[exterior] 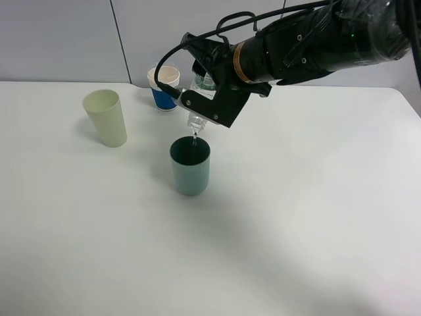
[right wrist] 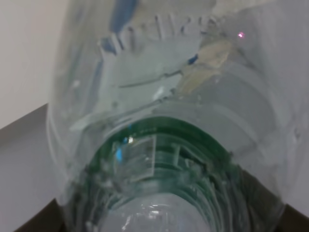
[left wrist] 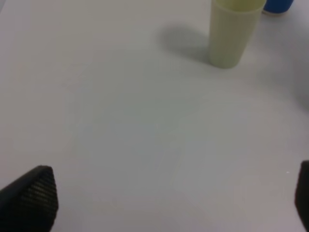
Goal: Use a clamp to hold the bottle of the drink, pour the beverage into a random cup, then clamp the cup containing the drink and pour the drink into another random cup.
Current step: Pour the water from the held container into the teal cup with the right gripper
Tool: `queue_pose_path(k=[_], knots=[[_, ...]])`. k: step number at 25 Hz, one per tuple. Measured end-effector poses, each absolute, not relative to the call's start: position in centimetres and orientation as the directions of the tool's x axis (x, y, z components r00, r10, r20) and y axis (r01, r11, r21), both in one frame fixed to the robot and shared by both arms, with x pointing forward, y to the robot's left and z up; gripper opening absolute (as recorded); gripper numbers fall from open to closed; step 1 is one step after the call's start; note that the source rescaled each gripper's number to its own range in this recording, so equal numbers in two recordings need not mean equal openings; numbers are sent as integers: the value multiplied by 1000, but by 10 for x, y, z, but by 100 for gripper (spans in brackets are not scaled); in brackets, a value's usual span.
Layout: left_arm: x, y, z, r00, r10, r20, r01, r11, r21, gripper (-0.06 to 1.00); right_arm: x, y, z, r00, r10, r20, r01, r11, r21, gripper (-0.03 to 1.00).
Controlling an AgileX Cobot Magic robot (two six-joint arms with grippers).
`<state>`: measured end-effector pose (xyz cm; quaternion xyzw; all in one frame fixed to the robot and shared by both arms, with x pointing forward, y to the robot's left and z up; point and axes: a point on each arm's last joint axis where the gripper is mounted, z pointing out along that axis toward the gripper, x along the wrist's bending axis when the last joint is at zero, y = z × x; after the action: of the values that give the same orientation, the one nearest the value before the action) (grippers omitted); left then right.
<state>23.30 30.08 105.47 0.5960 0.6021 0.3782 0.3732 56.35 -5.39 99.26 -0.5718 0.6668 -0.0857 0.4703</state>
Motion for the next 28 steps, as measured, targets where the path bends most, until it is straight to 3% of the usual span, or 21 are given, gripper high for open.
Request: queue_pose_path(k=[28], knots=[[233, 301, 1055, -11, 1000, 1, 435, 4, 900, 100, 554, -41, 993, 257, -856, -449, -680, 171, -713, 1]])
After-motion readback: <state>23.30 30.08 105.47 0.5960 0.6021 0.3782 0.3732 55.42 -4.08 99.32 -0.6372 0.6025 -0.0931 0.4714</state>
